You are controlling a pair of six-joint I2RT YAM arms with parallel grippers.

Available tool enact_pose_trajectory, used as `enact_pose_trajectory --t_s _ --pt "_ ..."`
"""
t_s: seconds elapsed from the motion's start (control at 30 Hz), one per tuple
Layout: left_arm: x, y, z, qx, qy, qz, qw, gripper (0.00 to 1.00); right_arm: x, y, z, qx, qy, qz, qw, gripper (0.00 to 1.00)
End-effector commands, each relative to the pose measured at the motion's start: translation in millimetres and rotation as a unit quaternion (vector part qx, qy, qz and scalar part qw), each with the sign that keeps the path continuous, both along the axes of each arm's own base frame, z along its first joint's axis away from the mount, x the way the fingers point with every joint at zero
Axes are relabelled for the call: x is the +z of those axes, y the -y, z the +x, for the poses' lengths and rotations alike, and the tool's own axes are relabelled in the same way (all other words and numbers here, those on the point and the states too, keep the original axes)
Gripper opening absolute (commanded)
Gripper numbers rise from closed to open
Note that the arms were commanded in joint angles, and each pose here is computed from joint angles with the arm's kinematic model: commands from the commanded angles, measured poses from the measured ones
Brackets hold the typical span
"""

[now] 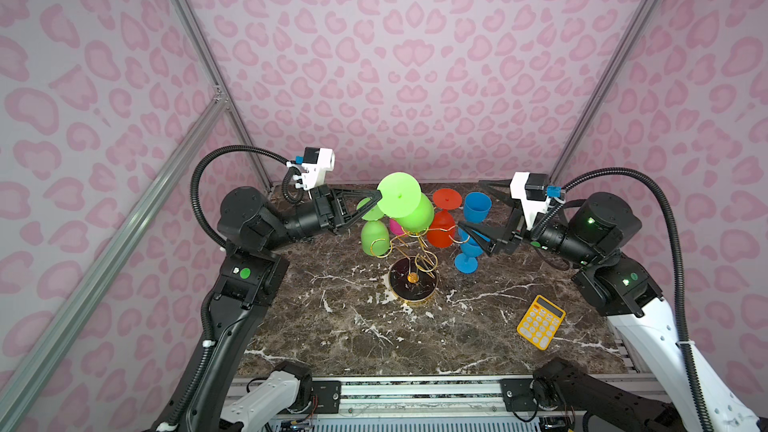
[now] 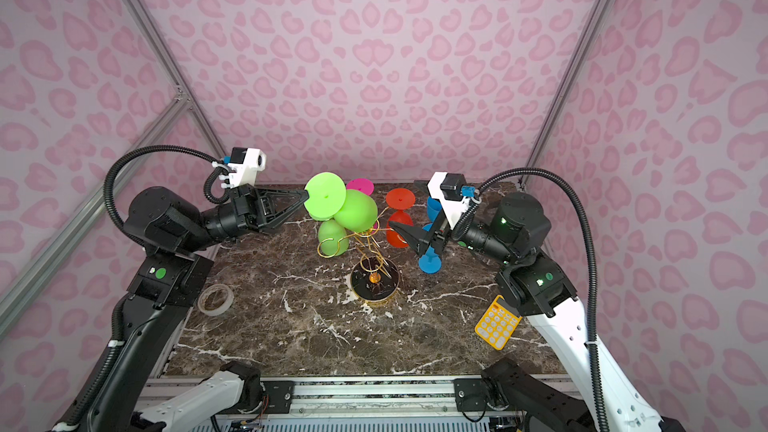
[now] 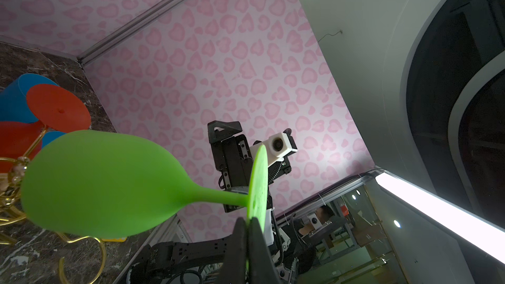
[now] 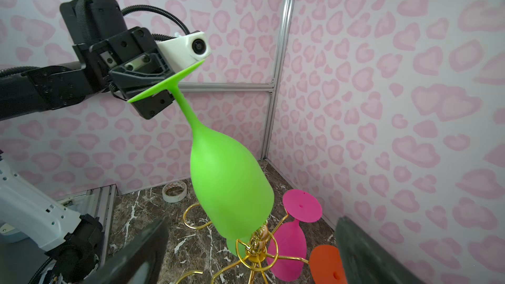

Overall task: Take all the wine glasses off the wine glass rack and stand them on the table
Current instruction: 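Raise the green glass with the left gripper while the right gripper reaches toward its bowl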

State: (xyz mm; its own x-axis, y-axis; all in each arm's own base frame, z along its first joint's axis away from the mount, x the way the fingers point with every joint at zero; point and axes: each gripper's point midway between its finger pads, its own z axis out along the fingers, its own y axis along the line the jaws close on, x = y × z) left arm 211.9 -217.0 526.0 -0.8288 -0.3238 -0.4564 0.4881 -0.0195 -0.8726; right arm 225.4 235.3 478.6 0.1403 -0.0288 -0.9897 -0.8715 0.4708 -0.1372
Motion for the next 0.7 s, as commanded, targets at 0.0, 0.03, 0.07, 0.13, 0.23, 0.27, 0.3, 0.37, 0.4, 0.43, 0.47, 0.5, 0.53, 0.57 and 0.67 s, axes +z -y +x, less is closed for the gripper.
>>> enact_pose_trajectory --t_s 0.0,0.03,0.07,0.13,0.23,0.27,0.3,0.37,0.4,0.43,0.47,0.5,0.53,0.57,0.67 --pt "29.5 -0.1 -2.6 -0.008 0.062 -0.030 0.998 0.04 5.9 -11.6 5.3 0.002 0.049 -0.012 0.999 0.97" --pt "29.8 1.0 1.1 -0.007 0.064 -0.028 0.998 0.04 5.1 -16.8 7.1 0.006 0.052 -0.016 0.999 0.97" --pt "29.2 1.8 4.7 -0.006 0.061 -0.028 0.998 0.04 4.6 -21.3 8.5 0.011 0.054 -0.018 0.998 0.97" --pt "28.0 4.1 11.3 -0.008 0.057 -0.031 0.998 0.04 2.7 -29.5 14.5 0.012 0.059 -0.027 0.998 0.97" --pt "25.4 6.1 16.7 -0.009 0.053 -0.031 0.998 0.04 0.4 -37.6 25.6 0.010 0.064 -0.029 0.997 0.97" --pt "24.6 6.5 18.6 -0.008 0.051 -0.031 0.998 0.04 1.8 -39.1 29.0 0.008 0.068 -0.027 0.997 0.97" --pt "23.4 7.1 20.0 -0.009 0.049 -0.030 0.998 0.04 2.0 -41.0 31.4 0.007 0.071 -0.026 0.997 0.97" --pt "22.3 8.1 22.9 -0.010 0.045 -0.030 0.998 0.04 2.4 -45.1 37.3 0.007 0.079 -0.026 0.997 0.97" --pt "22.6 8.2 23.7 -0.010 0.045 -0.032 0.998 0.04 2.2 -47.1 40.3 0.007 0.080 -0.027 0.996 0.97" --pt "22.6 8.6 25.0 -0.010 0.044 -0.033 0.998 0.04 1.3 -49.5 44.1 0.006 0.080 -0.029 0.996 0.97" --pt "23.3 8.8 25.6 -0.010 0.043 -0.034 0.998 0.04 0.9 -51.7 47.6 0.006 0.080 -0.030 0.996 0.97" --pt "24.1 9.0 26.1 -0.010 0.043 -0.036 0.998 0.04 -0.5 -53.9 51.0 0.005 0.079 -0.031 0.996 0.97" --pt "24.6 9.3 26.6 -0.011 0.043 -0.037 0.998 0.04 -1.7 -56.4 53.6 0.007 0.079 -0.032 0.996 0.97" --pt "25.1 9.2 26.8 -0.011 0.043 -0.038 0.998 0.04 -1.3 -58.2 56.0 0.008 0.081 -0.030 0.996 0.97" --pt "25.2 9.7 28.9 -0.010 0.041 -0.040 0.998 0.04 -4.2 -64.4 62.0 0.014 0.079 -0.030 0.996 0.97"
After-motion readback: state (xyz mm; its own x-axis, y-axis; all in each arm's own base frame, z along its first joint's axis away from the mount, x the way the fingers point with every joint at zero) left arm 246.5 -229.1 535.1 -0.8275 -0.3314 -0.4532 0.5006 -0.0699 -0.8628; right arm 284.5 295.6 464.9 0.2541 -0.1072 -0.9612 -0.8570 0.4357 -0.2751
